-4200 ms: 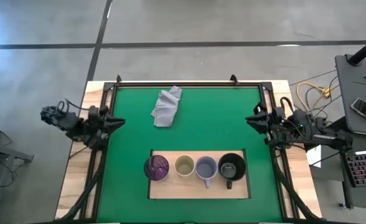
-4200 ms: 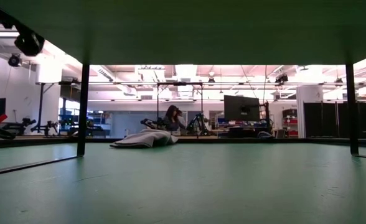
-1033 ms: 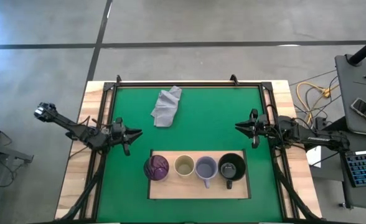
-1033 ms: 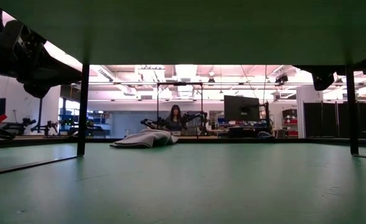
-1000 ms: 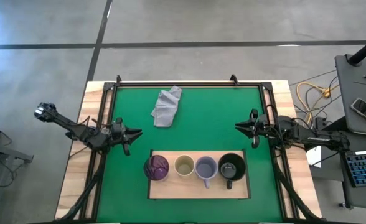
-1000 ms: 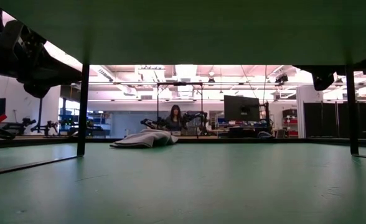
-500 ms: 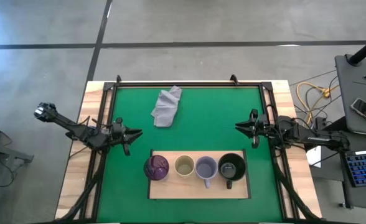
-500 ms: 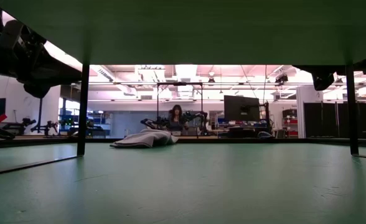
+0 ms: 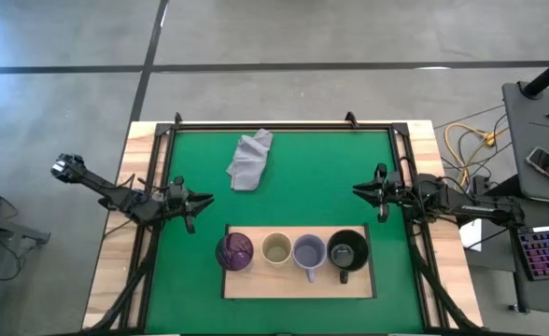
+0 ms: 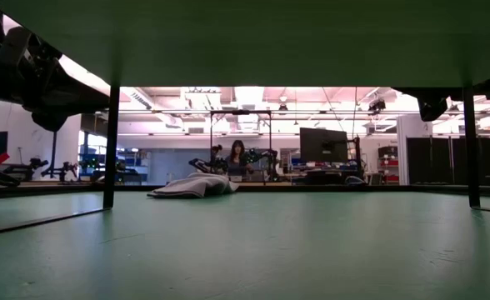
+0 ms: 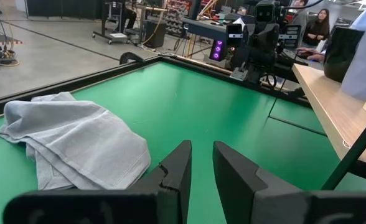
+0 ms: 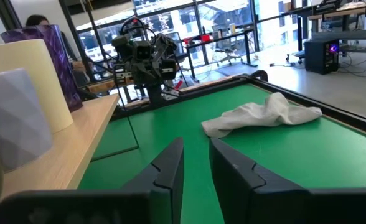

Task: Stack small to large cups/mugs on shelf
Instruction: Return to Home Position

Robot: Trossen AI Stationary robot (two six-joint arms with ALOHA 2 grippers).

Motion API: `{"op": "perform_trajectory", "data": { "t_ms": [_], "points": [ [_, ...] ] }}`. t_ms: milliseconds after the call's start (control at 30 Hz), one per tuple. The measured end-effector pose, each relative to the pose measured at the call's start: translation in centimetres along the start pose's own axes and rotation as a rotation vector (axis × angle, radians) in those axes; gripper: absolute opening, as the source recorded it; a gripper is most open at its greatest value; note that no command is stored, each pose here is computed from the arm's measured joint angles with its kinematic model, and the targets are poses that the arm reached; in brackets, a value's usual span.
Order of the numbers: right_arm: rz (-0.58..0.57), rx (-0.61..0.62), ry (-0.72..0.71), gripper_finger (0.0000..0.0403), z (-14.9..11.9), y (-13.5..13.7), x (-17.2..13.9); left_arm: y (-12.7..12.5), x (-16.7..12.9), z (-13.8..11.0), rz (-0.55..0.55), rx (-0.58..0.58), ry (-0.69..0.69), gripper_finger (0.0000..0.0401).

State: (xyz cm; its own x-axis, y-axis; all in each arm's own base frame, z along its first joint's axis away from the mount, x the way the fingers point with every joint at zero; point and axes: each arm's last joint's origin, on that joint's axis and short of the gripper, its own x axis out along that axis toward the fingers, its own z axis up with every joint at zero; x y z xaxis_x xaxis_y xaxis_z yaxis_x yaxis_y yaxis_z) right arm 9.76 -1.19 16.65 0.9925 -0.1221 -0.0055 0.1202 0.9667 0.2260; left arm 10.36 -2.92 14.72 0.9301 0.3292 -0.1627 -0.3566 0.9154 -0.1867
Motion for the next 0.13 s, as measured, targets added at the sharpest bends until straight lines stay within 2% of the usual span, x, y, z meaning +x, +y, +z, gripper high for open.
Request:
{"op": "perform_trajectory", "data": {
  "t_ms": [133],
  "points": [
    [0.000, 0.000, 0.000, 0.0074, 0.00, 0.00, 0.00, 0.00, 0.00, 0.00, 0.001, 0.000, 0.000, 0.0052]
  ]
}}
